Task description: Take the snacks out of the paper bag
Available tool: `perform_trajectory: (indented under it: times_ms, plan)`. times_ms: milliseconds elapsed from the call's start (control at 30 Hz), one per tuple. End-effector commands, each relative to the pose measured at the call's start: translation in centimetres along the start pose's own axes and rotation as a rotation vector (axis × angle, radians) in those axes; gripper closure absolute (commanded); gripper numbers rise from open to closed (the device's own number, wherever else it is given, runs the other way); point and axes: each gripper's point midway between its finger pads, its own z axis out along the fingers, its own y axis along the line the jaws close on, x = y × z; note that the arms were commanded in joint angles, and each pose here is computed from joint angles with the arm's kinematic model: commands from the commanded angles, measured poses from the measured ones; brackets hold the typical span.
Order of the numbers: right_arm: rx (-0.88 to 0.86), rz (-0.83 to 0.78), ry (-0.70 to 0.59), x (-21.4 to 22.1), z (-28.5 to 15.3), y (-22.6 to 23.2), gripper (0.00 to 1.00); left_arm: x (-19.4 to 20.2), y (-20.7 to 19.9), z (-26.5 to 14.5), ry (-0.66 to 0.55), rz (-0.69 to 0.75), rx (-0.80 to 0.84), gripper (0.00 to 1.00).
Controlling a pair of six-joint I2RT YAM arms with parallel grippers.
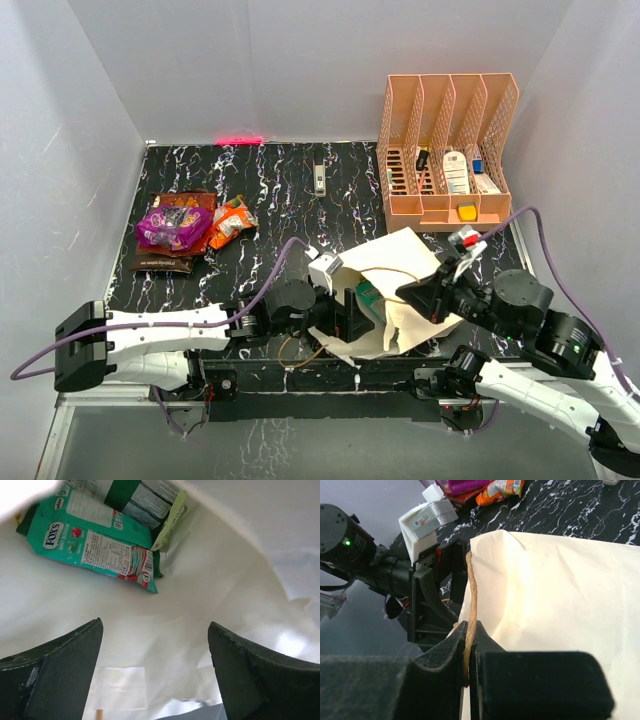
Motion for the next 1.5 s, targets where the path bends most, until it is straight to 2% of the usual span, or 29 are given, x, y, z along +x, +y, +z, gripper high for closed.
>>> perform_trajectory:
  times_ms: [0, 100, 200, 333, 533, 600, 700, 867, 1100, 1233, 1300, 1400, 1467]
  plan:
    - [0.055, 0.064, -0.106, -1.8, -2.5, -0.8, 0.93, -0.6, -0.1, 1.0, -0.041, 0.077, 0.018, 0.18]
    - [0.108, 0.055, -0.111, -1.7, -3.4, -1.9, 0.93, -0.1, 0.0, 2.0, -0.015, 0.118, 0.01, 0.22]
    - [0.134, 0.086, -0.201, -3.7, -4.1, -2.2, 0.93, -0.3, -0.9, 2.0, 0.004, 0.15, 0.036, 0.22]
    - [0.136, 0.069, -0.282, -7.0, -3.5, -1.4, 0.93, -2.7, -2.3, 0.0, -0.002, 0.189, 0.043, 0.12]
    - [0.334, 0.061, -0.353, -11.7, -2.0, -3.1, 0.93, -7.1, -2.1, -4.9, -0.046, 0.211, -0.071, 0.02]
    - [0.377, 0.062, -0.4, -13.5, -1.7, -3.3, 0.93, -7.8, -0.8, -6.3, -0.05, 0.196, -0.145, 0.02]
    - [0.341, -0.01, -0.482, -17.1, -1.2, -1.8, 0.92, -8.3, 1.3, -8.0, -0.057, 0.136, -0.25, 0.01]
    - [0.362, -0.101, -0.493, -20.0, -0.6, -0.9, 0.92, -7.2, 4.2, -9.5, -0.051, -0.008, -0.316, 0.02]
    - [0.259, -0.204, -0.475, -20.8, 0.1, 1.3, 0.93, -4.1, 4.7, -8.3, -0.027, -0.181, -0.218, 0.02]
    - [0.192, -0.259, -0.427, -20.0, 0.7, 2.3, 0.93, -3.1, 5.1, -7.9, -0.031, -0.235, -0.195, 0.15]
    - [0.182, -0.272, -0.396, -19.1, 1.0, 2.3, 0.93, -2.8, 5.6, -8.1, -0.034, -0.255, -0.212, 0.17]
    - [0.175, -0.273, -0.368, -18.2, 1.1, 2.1, 0.93, -3.3, 5.6, -9.1, -0.053, -0.257, -0.229, 0.18]
    - [0.167, -0.26, -0.369, -17.8, 0.8, 2.1, 0.93, -4.2, 5.7, -10.3, -0.075, -0.236, -0.257, 0.11]
